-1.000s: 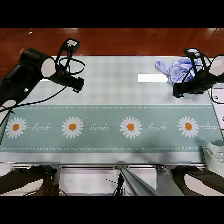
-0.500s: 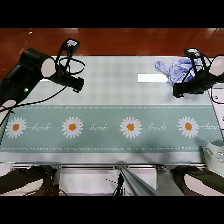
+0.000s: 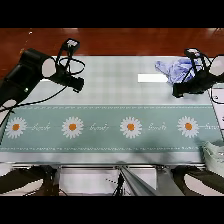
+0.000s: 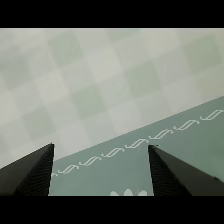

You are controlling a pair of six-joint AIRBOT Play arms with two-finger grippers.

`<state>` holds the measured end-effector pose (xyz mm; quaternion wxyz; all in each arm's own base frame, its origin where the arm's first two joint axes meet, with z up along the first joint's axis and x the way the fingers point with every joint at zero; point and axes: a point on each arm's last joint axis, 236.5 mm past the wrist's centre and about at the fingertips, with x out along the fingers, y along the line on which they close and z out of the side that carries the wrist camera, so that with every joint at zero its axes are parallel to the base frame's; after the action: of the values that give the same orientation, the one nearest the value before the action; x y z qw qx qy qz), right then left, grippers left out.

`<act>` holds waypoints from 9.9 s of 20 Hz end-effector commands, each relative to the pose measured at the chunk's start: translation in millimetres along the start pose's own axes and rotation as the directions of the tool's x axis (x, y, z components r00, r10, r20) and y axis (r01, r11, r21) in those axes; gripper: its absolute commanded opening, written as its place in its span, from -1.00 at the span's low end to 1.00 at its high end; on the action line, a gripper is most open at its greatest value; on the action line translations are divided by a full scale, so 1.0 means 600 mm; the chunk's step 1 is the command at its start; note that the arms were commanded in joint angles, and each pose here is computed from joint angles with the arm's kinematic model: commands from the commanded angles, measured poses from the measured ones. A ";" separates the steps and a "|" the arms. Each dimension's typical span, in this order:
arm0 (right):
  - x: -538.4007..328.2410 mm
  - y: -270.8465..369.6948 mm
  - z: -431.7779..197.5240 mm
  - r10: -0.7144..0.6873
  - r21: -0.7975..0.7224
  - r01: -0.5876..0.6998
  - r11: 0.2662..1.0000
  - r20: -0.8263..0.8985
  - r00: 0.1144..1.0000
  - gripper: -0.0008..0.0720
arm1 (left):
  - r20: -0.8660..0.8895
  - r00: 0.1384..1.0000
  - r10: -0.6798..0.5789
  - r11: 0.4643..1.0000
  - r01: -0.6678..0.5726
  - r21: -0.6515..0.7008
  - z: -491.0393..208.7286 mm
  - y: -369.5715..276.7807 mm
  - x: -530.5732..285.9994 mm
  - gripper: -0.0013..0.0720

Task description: Fold the shirts.

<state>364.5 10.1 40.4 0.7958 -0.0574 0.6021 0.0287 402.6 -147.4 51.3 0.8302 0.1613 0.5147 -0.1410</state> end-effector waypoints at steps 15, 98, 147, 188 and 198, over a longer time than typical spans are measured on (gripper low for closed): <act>-0.074 -0.239 0.236 -0.404 0.417 0.166 0.893 0.583 0.705 0.59 | -0.064 0.953 -0.296 0.950 0.286 -0.126 -0.034 -0.114 -0.050 0.88; -0.025 0.160 -0.113 0.570 0.245 -0.582 0.776 0.124 0.812 0.30 | -0.025 0.600 -0.800 0.542 0.703 -0.461 -0.123 -0.243 0.186 0.72; -0.408 0.034 -0.039 -0.110 -0.042 0.195 0.980 0.699 0.707 -0.87 | 0.592 0.708 -0.386 0.912 0.390 0.127 0.127 0.001 -0.534 -0.90; 0.040 0.255 -0.110 0.022 -0.426 -0.059 0.903 -0.093 0.995 -0.87 | -0.016 0.871 -0.491 0.687 0.376 -0.622 -0.151 0.054 0.043 0.88; 0.042 0.271 -0.080 0.062 -0.380 -0.064 0.923 -0.018 0.998 -0.87 | -0.014 0.627 -0.779 0.456 0.550 -0.700 -0.256 -0.164 0.049 0.87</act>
<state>302.2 162.1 -7.2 0.7582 -0.1992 0.5963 0.1731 259.8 -133.3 -53.2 0.6171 -0.2937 0.7007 -0.2046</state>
